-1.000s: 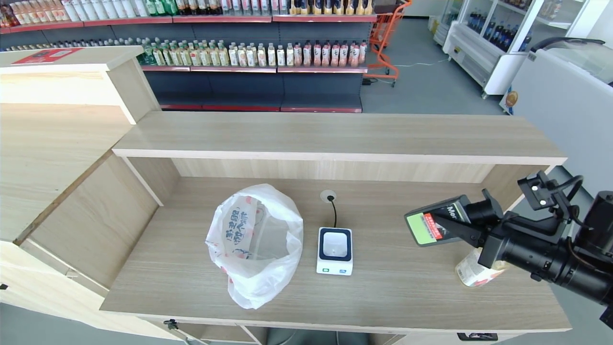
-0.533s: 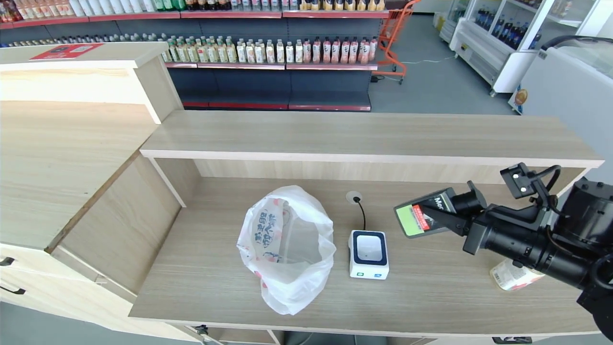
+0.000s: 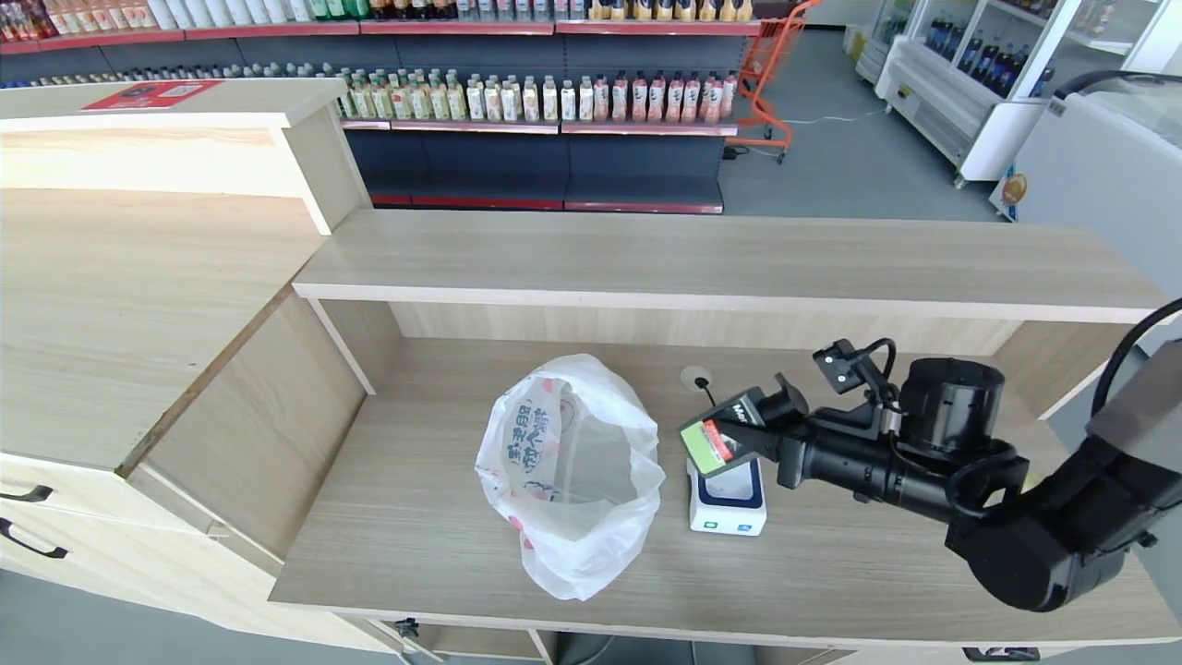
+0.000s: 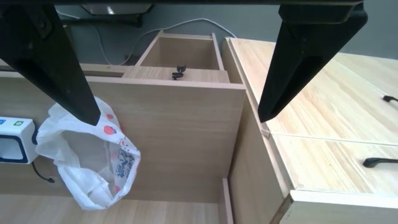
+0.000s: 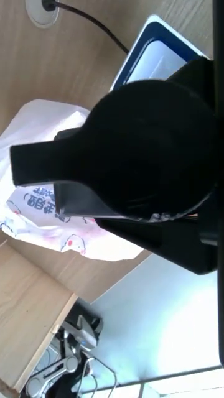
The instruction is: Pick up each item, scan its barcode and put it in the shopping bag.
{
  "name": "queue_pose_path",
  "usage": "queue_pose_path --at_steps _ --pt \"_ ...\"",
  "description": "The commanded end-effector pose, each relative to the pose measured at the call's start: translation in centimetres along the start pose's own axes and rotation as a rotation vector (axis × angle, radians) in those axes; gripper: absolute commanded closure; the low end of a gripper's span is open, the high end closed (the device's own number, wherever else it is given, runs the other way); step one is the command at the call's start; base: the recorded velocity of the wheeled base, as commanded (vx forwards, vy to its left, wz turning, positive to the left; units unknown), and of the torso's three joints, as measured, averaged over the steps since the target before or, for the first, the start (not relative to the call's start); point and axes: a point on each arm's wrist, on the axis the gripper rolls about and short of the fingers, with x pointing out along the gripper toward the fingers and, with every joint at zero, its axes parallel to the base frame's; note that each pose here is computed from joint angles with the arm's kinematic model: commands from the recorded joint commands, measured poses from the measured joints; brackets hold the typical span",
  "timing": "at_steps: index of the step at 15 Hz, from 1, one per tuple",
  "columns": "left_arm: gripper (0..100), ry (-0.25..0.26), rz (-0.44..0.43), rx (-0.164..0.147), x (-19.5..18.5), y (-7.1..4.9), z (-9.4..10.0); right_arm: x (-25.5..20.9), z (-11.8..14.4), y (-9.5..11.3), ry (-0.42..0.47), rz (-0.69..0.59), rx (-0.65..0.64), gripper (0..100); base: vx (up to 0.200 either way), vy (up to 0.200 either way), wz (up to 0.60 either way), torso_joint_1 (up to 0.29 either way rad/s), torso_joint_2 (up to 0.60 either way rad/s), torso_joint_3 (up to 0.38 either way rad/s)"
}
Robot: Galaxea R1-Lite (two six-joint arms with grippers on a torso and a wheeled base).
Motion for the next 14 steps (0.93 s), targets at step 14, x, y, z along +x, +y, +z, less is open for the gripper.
queue_pose_path --at_steps 14 --pt "0 -0.001 0.001 0.0 0.0 0.0 0.0 14.6 -8.2 -0.6 0.137 0.186 -0.478 100 0.0 0.0 0.0 0.0 0.0 0.0"
